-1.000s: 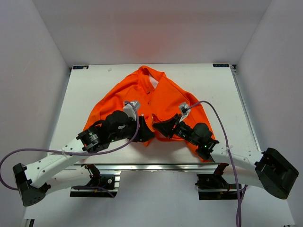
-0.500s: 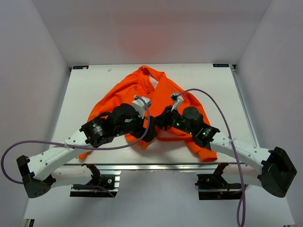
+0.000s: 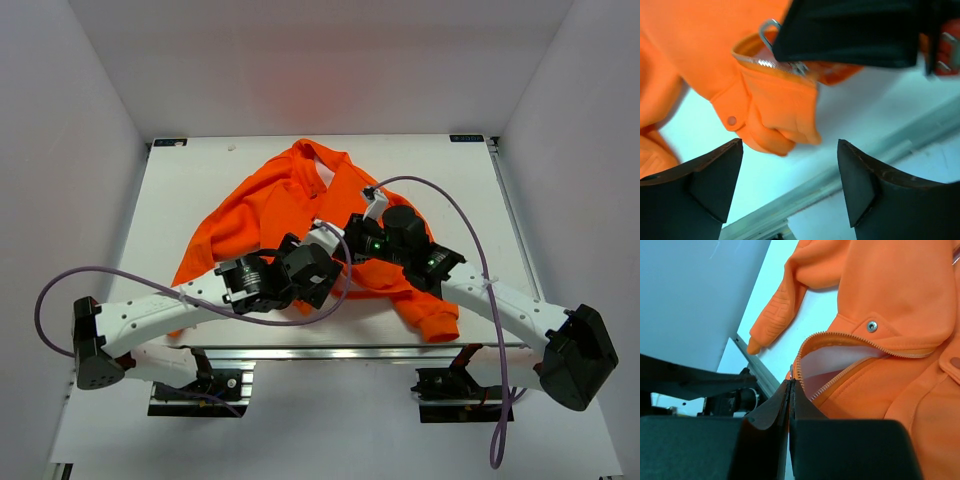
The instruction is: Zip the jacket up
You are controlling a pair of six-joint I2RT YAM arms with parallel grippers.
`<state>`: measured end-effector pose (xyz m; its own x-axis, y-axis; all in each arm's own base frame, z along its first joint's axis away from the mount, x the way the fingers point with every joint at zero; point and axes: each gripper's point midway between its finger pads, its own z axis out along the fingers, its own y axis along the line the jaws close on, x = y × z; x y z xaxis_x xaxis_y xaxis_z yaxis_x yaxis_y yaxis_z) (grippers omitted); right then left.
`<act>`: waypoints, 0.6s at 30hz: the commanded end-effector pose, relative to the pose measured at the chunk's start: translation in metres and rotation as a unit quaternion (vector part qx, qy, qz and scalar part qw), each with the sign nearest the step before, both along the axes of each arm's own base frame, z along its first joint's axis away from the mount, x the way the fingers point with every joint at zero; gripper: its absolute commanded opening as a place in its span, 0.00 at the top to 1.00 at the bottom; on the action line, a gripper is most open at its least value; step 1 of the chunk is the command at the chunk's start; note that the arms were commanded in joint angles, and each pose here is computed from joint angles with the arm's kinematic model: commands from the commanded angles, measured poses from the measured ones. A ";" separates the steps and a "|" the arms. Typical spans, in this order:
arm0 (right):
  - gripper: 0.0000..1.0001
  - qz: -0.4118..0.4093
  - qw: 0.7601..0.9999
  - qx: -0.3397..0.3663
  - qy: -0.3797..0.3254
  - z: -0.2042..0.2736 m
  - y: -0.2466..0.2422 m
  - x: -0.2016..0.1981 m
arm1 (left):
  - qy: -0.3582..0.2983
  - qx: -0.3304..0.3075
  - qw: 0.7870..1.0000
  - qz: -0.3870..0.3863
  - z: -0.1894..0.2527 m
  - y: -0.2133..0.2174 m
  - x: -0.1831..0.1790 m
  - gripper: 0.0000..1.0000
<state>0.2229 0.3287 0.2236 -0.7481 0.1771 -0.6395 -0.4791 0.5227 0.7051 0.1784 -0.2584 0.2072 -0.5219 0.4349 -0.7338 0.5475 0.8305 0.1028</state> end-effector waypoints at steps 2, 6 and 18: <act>1.00 0.014 0.999 0.041 0.002 0.024 0.005 -0.004 | -0.064 0.006 0.998 0.027 0.023 0.003 0.018 0.16; 1.00 0.025 0.998 0.055 0.012 0.027 0.007 -0.009 | -0.076 -0.021 0.997 -0.005 0.030 -0.010 0.015 0.16; 1.00 0.018 0.996 0.081 0.027 0.039 0.007 -0.006 | -0.068 -0.014 0.996 -0.053 0.015 -0.021 0.009 0.26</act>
<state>0.2157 0.3316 0.2304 -0.8098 0.2023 -0.5507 -0.4162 0.4635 0.7823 0.1882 -0.2749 0.2232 -0.3900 0.4486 -0.8041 0.5971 0.7880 0.1500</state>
